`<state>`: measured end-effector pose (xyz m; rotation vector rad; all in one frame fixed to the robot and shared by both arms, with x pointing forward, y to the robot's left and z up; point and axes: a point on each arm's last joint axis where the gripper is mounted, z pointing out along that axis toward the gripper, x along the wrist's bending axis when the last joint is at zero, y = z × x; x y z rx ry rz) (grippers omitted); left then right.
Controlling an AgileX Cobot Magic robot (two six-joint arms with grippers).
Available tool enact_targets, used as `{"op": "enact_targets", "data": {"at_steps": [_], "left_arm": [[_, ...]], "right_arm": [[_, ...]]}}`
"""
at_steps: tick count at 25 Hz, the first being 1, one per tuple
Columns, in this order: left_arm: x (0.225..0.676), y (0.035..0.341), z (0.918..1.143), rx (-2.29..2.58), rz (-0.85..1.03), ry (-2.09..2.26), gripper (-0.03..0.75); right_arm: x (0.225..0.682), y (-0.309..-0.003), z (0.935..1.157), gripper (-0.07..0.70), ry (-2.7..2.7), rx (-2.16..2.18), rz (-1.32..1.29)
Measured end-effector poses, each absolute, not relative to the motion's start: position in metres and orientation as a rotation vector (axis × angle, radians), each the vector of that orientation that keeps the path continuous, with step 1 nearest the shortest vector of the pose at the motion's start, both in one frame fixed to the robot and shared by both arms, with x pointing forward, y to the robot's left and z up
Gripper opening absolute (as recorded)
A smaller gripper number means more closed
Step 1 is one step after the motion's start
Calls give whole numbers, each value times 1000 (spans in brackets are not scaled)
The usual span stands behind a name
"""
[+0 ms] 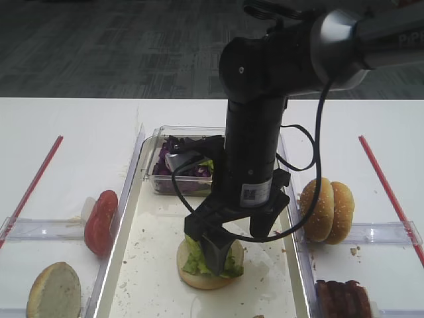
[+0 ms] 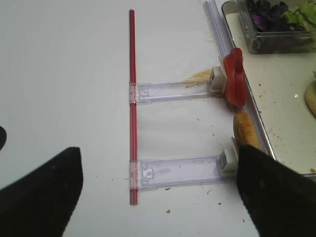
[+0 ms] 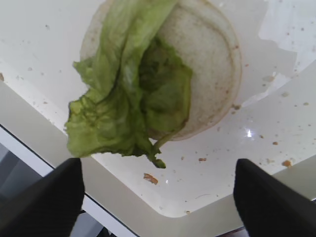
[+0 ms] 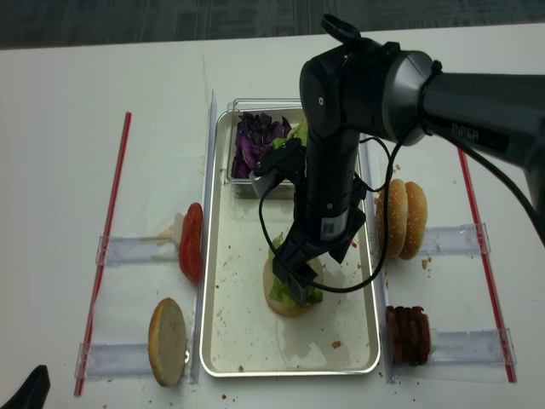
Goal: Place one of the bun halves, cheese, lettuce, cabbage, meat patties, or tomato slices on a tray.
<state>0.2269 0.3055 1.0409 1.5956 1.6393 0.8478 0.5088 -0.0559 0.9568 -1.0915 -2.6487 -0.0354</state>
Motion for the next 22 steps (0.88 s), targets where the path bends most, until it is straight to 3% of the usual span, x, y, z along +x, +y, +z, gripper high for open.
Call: {"op": "enact_targets", "data": {"at_steps": [6, 16, 22], "left_arm": [[227, 306, 1041, 1596, 848, 1639, 616], [227, 306, 1041, 1596, 848, 1639, 616], [227, 306, 1041, 1596, 848, 1639, 616]], "right_arm": [[507, -57, 969, 644, -2668, -1093, -84], [479, -80, 1071, 645, -2774, -1125, -466], [478, -86, 1078, 645, -2814, -1174, -473]]}}
